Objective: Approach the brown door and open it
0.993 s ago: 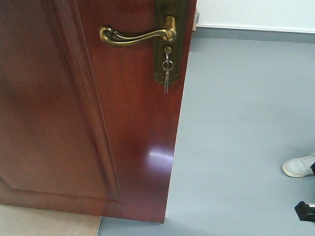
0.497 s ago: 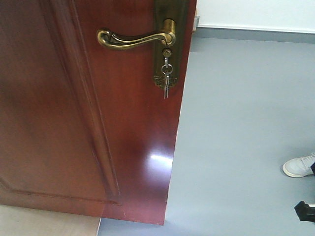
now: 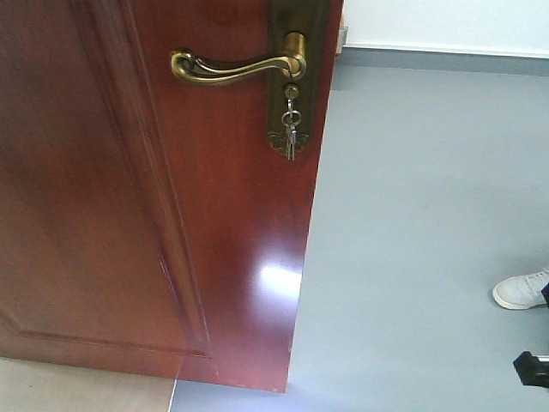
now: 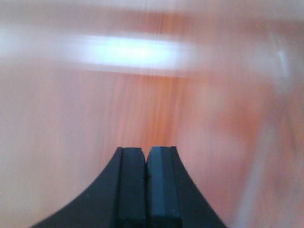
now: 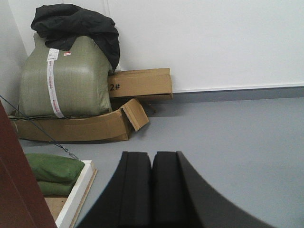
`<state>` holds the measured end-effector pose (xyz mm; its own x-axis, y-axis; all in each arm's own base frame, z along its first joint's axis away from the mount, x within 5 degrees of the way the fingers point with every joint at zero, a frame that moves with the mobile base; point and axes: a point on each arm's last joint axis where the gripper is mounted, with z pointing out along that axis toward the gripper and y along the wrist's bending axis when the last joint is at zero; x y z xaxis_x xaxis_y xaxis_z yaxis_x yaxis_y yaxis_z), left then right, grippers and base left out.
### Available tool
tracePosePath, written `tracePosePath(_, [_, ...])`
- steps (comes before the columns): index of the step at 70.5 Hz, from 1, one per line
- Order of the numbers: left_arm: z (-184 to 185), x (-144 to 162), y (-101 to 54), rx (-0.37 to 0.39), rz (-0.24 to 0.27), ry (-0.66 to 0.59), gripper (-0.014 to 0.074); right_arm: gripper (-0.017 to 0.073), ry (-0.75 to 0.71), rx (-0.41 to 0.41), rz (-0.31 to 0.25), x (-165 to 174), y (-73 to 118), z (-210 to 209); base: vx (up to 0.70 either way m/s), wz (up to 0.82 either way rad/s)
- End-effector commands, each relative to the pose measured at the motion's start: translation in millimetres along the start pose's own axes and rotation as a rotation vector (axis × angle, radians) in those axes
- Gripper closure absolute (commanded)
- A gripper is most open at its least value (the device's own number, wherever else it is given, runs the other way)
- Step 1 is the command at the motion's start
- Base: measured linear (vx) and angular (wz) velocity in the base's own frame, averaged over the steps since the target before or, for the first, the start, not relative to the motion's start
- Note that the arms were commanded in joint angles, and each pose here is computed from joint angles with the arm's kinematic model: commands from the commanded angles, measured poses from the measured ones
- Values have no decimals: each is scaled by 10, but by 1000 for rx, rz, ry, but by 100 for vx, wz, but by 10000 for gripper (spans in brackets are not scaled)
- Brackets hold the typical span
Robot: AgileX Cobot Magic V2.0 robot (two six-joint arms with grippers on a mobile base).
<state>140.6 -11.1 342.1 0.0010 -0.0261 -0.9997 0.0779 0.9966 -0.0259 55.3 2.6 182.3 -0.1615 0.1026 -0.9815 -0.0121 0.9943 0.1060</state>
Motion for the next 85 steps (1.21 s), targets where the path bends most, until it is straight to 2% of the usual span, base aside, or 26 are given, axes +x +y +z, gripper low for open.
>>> tracePosePath(1, [-240,11,3,0,5,-156,583,559,-86,1,-14,-70,-1,-8,0,0])
tracePosePath(18, [-673,649,22,1,3,-180,583,559,-86,1,-14,-70,-1,-8,0,0])
tracePosePath(39, [-831,1314,42,0,2,-170,583,559,-86,1,-14,-70,-1,-8,0,0])
tracePosePath(85, [-866,1365,39,4,2,-157,583,559,-86,1,-14,-70,-1,-8,0,0])
